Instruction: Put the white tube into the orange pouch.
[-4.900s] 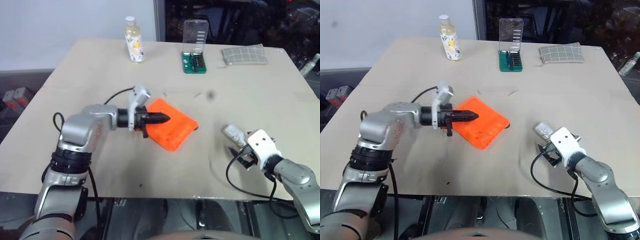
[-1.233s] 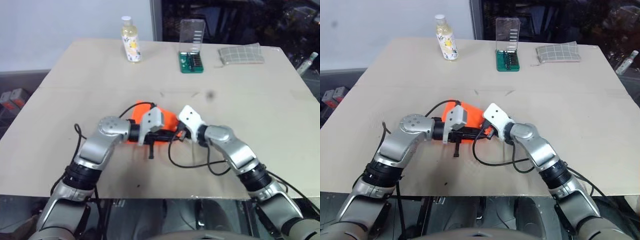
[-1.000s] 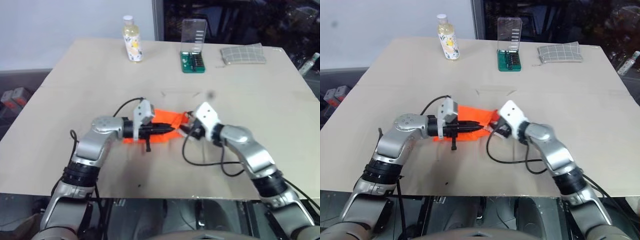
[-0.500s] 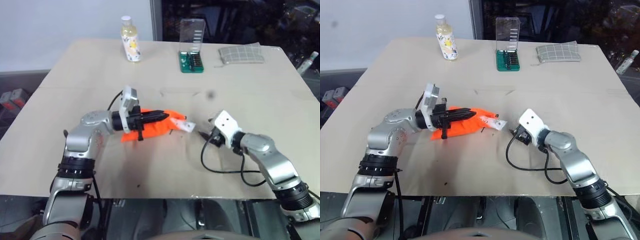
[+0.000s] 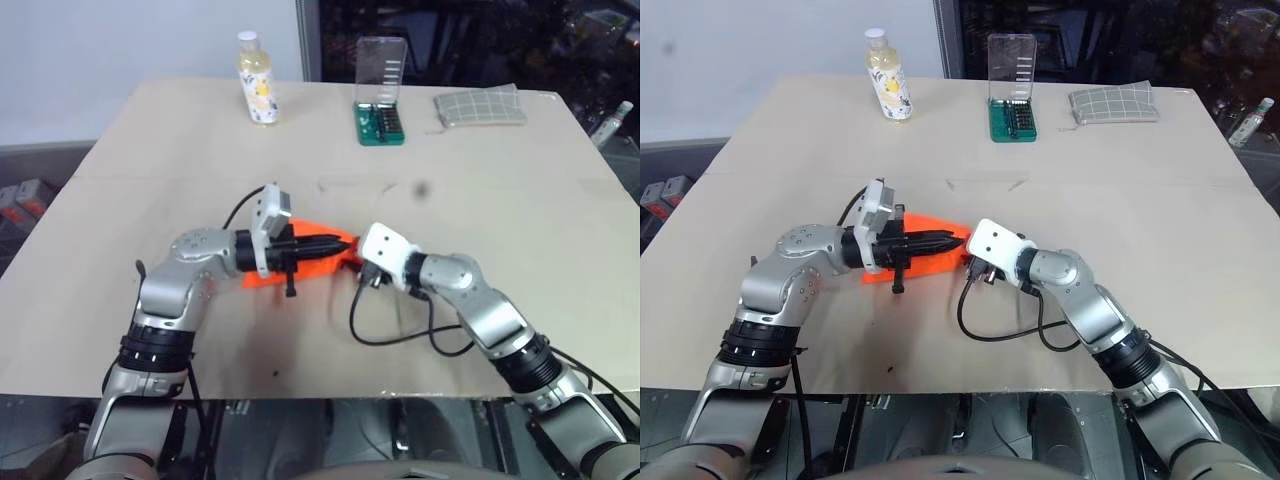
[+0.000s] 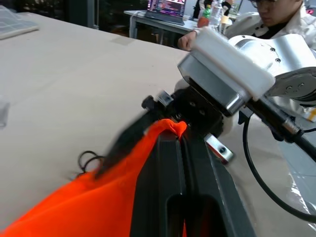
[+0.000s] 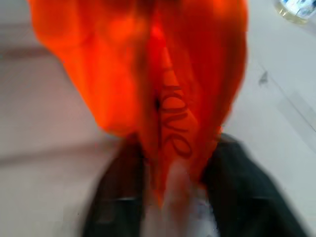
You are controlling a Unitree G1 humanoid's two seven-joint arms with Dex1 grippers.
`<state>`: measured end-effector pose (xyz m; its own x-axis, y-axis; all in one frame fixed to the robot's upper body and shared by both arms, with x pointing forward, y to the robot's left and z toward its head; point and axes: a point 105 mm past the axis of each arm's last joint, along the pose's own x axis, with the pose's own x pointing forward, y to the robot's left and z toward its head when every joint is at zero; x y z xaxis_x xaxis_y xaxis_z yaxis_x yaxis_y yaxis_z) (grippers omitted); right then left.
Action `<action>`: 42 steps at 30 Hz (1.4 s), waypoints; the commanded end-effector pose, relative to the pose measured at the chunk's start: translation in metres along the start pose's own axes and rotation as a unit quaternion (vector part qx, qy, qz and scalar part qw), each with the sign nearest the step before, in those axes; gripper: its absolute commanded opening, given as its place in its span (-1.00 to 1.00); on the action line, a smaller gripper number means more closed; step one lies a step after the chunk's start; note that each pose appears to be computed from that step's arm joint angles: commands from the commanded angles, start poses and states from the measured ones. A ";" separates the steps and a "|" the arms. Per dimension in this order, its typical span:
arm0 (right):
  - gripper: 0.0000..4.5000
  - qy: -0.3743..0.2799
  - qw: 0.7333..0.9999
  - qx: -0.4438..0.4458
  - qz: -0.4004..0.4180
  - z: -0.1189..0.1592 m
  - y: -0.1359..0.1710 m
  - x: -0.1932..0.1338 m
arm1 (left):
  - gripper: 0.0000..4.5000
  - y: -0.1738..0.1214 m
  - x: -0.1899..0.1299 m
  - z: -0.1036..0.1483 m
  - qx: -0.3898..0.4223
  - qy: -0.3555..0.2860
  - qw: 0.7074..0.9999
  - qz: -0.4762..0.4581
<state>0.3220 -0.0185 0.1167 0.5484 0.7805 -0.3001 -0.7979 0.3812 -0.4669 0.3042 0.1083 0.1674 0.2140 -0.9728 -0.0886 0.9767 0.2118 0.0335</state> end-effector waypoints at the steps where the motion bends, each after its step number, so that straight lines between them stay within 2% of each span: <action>1: -0.98 0.003 0.999 -0.028 -0.020 -0.001 -0.010 -0.016 | -1.00 -0.002 -0.001 0.010 0.026 -0.012 1.000 0.000; 6: -0.98 0.009 0.998 -0.036 -0.046 -0.003 -0.015 -0.035 | -1.00 0.001 -0.003 0.010 0.025 -0.014 1.000 0.014; 10: -0.98 -0.008 1.000 0.007 -0.026 0.004 -0.011 -0.045 | -1.00 0.003 -0.003 0.009 0.024 -0.012 0.999 0.019; 11: -0.71 -0.008 1.000 0.003 -0.020 0.005 -0.008 -0.045 | -1.00 0.003 -0.002 0.010 0.024 -0.013 0.999 0.019; 12: -0.60 -0.006 1.000 -0.002 -0.016 0.005 -0.005 -0.045 | -1.00 0.003 -0.001 0.010 0.025 -0.013 0.999 0.018; 14: -0.18 0.000 1.000 -0.009 -0.012 0.004 -0.002 -0.043 | -1.00 0.003 0.000 0.011 0.025 -0.014 0.999 0.017; 18: -0.18 0.006 1.000 -0.013 -0.009 0.003 -0.001 -0.050 | -1.00 0.003 0.002 0.012 0.027 -0.013 0.999 0.015; 24: -0.18 0.064 0.997 -0.006 -0.050 -0.019 -0.014 -0.090 | -1.00 0.001 0.001 0.012 0.030 -0.012 0.999 0.012; 27: -0.18 0.088 0.995 -0.007 -0.047 -0.027 -0.009 -0.104 | -1.00 0.000 0.003 0.013 0.033 -0.012 0.999 0.009; 33: -0.18 0.105 0.993 -0.011 -0.051 -0.038 -0.006 -0.098 | -1.00 -0.001 0.004 0.013 0.037 -0.013 0.999 0.003; 37: -0.66 0.101 0.993 -0.018 -0.065 -0.038 -0.012 -0.086 | -1.00 0.001 0.004 0.014 0.039 -0.013 0.999 0.003; 38: -0.92 0.102 0.992 -0.023 -0.064 -0.039 -0.012 -0.084 | -1.00 0.001 0.004 0.014 0.039 -0.013 0.999 0.002; 42: -0.96 0.081 0.995 -0.028 -0.051 -0.031 -0.007 -0.064 | -1.00 0.000 0.005 0.013 0.038 -0.013 0.999 -0.001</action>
<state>0.2995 -0.0965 0.1037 0.6632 0.6211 -0.4176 -0.7363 0.4414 -0.5128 0.3064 0.1050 0.1693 0.2262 -0.9708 -0.0801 0.9732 0.2219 0.0602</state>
